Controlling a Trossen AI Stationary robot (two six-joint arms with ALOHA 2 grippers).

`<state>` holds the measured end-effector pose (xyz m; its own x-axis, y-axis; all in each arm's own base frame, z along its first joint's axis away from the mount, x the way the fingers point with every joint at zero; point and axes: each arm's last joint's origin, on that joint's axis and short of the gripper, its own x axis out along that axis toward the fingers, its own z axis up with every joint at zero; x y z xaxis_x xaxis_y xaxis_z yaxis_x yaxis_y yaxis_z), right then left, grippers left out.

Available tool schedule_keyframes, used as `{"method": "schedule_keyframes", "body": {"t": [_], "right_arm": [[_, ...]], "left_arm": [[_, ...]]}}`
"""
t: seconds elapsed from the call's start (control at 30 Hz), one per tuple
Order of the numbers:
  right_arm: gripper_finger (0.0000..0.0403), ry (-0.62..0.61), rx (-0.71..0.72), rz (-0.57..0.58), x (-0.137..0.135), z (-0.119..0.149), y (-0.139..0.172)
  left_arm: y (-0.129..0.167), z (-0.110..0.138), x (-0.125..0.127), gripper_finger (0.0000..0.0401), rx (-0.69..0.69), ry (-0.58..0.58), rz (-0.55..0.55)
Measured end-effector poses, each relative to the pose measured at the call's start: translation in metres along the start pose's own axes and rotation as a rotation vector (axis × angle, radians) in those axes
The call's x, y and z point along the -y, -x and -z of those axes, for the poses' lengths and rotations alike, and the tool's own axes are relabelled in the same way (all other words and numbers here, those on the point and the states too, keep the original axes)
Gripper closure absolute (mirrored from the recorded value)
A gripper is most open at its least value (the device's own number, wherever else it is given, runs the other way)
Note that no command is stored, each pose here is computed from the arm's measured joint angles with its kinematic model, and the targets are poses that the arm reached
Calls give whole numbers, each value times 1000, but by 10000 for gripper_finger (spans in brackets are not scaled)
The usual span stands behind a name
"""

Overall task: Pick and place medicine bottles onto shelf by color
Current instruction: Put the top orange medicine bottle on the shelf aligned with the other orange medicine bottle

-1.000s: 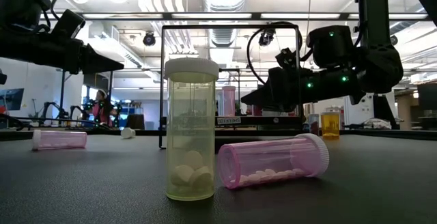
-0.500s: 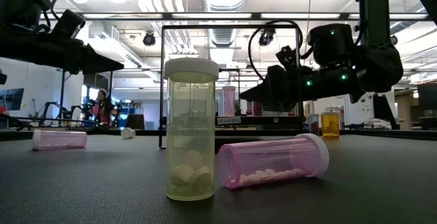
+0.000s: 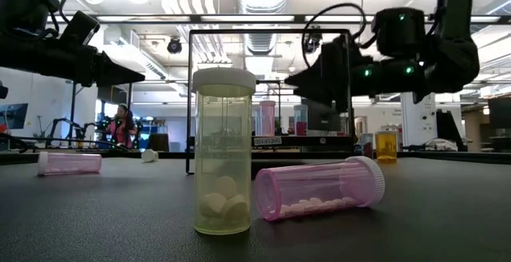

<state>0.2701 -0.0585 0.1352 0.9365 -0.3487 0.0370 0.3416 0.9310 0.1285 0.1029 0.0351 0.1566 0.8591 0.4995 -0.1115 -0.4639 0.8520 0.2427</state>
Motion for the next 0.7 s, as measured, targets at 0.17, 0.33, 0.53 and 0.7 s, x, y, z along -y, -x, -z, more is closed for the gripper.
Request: {"method": "schedule_keyframes", "body": {"t": [0.17,0.33,0.53,0.7], "right_arm": [[129,-45,32,-4,-1,-19,8],[129,-32,-40,146,3,-32,16],[129,-88,-157,399,13,-47,30],[129,-143,-221,535,22,-55,41]], "left_arm": [[0,0,0,202,0,0,0],[0,0,0,202,1,0,0],[0,0,0,202,0,0,0],[0,0,0,202,0,0,0]]}}
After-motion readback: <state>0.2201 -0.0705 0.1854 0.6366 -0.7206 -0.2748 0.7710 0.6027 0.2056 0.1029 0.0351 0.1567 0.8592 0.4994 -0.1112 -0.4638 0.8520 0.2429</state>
